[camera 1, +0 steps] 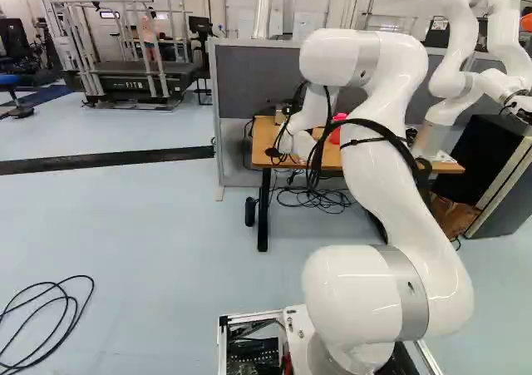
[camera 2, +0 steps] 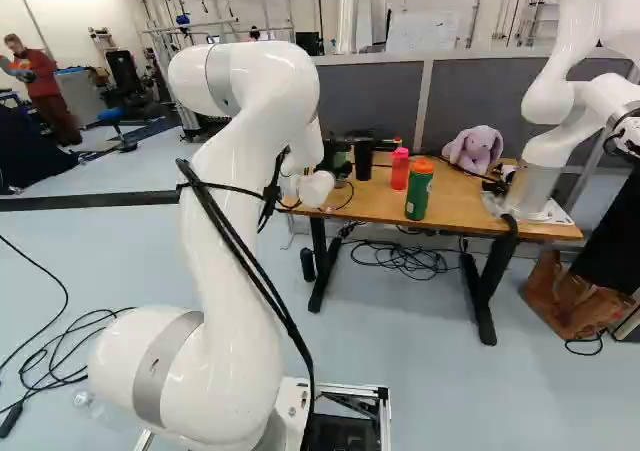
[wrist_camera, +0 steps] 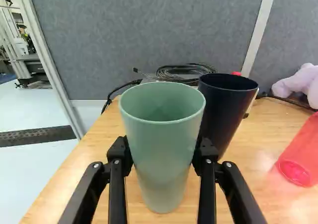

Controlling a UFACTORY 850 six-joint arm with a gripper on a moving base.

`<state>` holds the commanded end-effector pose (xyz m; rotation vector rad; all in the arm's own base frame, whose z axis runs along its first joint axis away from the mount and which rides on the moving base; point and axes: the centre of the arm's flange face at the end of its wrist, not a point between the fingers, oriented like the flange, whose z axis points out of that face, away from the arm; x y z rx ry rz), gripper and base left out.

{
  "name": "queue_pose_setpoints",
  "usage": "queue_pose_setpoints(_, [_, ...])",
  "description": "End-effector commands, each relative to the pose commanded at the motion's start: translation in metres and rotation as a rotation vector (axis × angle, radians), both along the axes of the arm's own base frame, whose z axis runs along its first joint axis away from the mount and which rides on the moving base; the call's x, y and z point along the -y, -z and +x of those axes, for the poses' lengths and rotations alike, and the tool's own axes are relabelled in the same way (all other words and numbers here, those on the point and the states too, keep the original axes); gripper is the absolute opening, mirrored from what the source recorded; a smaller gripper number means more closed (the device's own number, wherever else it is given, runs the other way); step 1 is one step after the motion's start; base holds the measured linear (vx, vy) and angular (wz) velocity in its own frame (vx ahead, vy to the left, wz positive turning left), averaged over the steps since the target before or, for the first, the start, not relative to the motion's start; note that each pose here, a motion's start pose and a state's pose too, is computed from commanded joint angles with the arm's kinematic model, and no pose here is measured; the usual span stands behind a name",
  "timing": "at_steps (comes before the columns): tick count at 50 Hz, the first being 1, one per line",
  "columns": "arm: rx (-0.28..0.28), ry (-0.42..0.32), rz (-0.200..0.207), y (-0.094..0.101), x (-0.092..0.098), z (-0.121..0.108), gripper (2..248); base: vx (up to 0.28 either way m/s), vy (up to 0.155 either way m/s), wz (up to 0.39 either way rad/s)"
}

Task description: Place the green cup on the table

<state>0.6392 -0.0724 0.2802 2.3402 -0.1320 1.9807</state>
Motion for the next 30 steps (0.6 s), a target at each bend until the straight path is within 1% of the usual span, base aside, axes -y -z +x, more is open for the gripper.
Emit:
queue_pose_setpoints(12, [-0.001, 0.000, 0.000, 0.0015, 0.0001, 0.0005, 127, 0.000, 0.000, 0.000])
queue_pose_setpoints(13, [-0.001, 0.000, 0.000, 0.0015, 0.0001, 0.0005, 140, 0.000, 0.000, 0.000])
queue_pose_setpoints(17, [-0.001, 0.000, 0.000, 0.0015, 0.0001, 0.0005, 140, 0.000, 0.000, 0.000])
queue_pose_setpoints(18, [-0.001, 0.000, 0.000, 0.0015, 0.0001, 0.0005, 172, 0.000, 0.000, 0.000])
queue_pose_setpoints(22, [-0.001, 0.000, 0.000, 0.0015, 0.0001, 0.0005, 172, 0.000, 0.000, 0.000])
queue_pose_setpoints(23, [-0.001, 0.000, 0.000, 0.0015, 0.0001, 0.0005, 205, 0.000, 0.000, 0.000])
queue_pose_setpoints(27, [-0.001, 0.000, 0.000, 0.0015, 0.0001, 0.0005, 205, 0.000, 0.000, 0.000])
queue_pose_setpoints(28, [-0.001, 0.000, 0.000, 0.0015, 0.0001, 0.0005, 240, 0.000, 0.000, 0.000])
queue_pose_setpoints(30, [-0.001, 0.000, 0.000, 0.0015, 0.0001, 0.0005, 240, 0.000, 0.000, 0.000])
